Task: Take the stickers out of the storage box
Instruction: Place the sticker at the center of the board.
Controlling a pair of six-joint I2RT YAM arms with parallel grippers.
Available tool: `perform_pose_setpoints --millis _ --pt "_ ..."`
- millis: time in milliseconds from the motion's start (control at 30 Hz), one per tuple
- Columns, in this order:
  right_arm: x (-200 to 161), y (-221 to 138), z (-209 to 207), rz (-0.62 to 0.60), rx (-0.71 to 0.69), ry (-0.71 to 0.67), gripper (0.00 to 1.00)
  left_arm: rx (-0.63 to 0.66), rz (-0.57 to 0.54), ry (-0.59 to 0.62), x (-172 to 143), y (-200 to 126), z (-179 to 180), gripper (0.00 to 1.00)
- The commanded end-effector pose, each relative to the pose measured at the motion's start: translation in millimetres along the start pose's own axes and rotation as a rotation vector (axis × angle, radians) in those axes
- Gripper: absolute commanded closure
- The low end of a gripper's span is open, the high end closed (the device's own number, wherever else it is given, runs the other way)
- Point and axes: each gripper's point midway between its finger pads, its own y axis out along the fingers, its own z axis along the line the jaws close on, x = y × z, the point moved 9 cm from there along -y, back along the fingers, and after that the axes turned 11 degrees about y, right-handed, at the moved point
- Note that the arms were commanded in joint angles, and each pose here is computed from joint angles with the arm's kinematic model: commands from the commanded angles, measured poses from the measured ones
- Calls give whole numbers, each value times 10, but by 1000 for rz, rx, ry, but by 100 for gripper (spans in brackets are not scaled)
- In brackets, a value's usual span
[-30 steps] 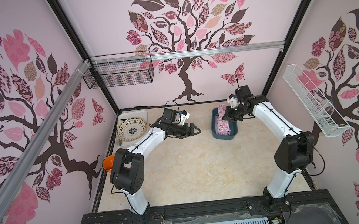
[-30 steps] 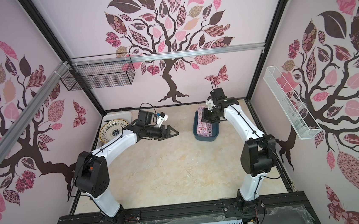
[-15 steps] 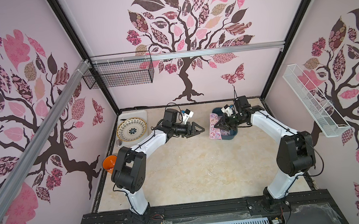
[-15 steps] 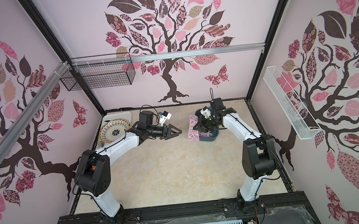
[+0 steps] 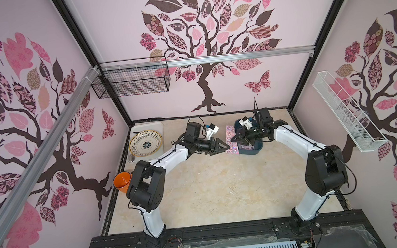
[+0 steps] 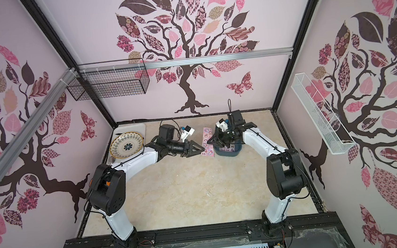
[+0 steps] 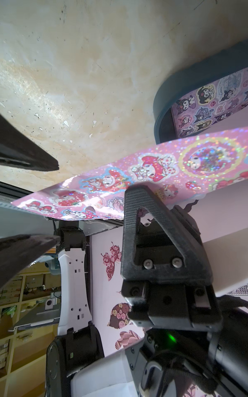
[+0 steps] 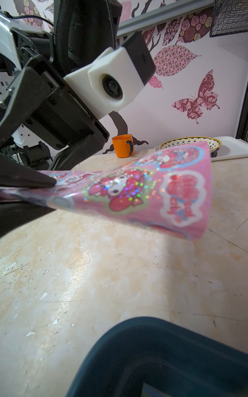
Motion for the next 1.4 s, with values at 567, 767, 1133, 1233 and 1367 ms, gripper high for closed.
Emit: perform_pose_setpoints --millis 567,767,1133,1233,1367 --pt "-116 -110 183 -18 37 -54 70 -40 -37 -13 73 -46 59 98" --pt "-89 -92 166 -41 33 -46 50 -20 -71 -8 116 -174 65 100" --pt "-40 -1 159 -63 223 53 10 -73 -113 -8 176 -252 9 100" --pt "0 32 171 -66 262 65 7 -94 -124 9 197 -262 -25 100" --pt "34 94 227 -44 323 79 6 -128 -134 -4 209 -251 -29 100"
